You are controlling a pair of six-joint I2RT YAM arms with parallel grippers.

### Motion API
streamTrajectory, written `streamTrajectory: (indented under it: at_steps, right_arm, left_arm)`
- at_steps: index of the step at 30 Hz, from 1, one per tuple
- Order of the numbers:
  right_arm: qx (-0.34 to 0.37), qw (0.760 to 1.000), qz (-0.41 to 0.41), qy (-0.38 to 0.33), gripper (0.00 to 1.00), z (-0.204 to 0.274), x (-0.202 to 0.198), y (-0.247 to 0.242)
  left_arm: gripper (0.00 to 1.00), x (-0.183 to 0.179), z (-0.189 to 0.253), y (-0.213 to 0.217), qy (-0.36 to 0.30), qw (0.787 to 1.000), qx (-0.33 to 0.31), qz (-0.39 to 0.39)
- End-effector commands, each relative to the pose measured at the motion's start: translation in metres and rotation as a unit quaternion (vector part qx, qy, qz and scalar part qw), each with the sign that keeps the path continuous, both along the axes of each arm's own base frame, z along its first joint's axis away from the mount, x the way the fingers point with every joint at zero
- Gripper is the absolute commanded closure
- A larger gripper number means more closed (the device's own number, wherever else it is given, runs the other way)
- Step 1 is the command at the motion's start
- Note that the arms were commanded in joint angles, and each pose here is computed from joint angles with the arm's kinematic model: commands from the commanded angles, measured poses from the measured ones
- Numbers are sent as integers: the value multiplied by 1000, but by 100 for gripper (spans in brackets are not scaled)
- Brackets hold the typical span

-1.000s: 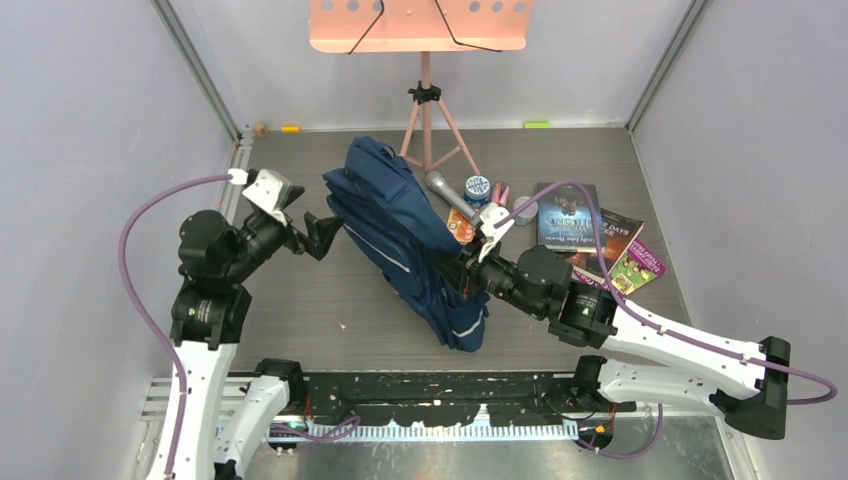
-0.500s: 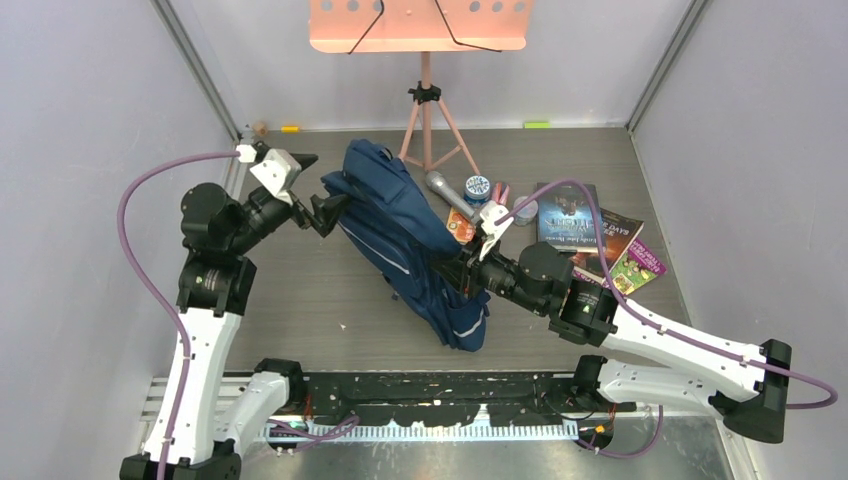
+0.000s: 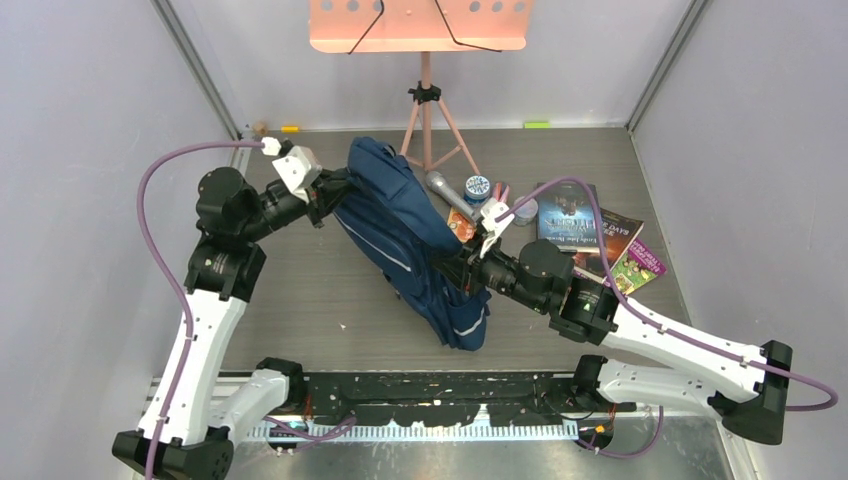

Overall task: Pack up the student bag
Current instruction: Adjust the student bag at the center of the board.

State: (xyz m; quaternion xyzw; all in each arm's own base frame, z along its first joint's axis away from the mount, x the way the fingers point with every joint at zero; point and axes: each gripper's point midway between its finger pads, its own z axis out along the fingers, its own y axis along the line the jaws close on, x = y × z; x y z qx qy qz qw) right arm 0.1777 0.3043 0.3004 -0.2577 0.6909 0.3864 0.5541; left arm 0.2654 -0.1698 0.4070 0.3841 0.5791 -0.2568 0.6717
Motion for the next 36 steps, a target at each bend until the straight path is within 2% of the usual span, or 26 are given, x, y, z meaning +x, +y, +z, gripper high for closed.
streamTrajectory:
  at_steps: [1,5,7,8,12,16,18,21,24,26,30,36]
  right_arm:
    - [17,999,-43,-13,99,29,14,-6]
    - [-7,993,-116,-29,99,38,39,-18]
    - [-16,988,-150,-35,91,42,52,-21]
    - [-22,986,-165,-31,83,37,59,-21]
    - [-18,974,-227,-15,63,37,91,-24]
    - [-31,968,-250,1,46,27,118,-21]
    - [-44,967,-250,9,39,18,129,-18]
    - [-53,967,-251,15,21,12,134,-20]
    - [-57,963,-265,18,7,8,132,-33]
    - [-51,959,-278,15,3,13,128,-48]
    - [-55,961,-269,12,0,6,116,-61]
    - [-70,974,-215,20,0,-24,109,-43]
  left_arm:
    - [99,-9,24,7,-37,999,-1,18]
    - [100,-27,50,19,-41,998,-18,48]
    - [100,-34,62,23,-21,998,-13,59]
    - [100,-39,68,25,-14,998,-12,61]
    - [100,-54,90,28,-13,997,-29,64]
    - [100,-59,97,29,4,996,-48,70]
    - [100,-52,93,35,33,994,-54,94]
    - [100,-34,80,49,82,982,-62,157]
    - [100,-17,70,69,96,967,-64,226]
    - [100,-8,66,75,100,961,-65,249]
    - [100,10,57,79,117,952,-69,274]
    - [100,33,43,88,125,940,-68,311]
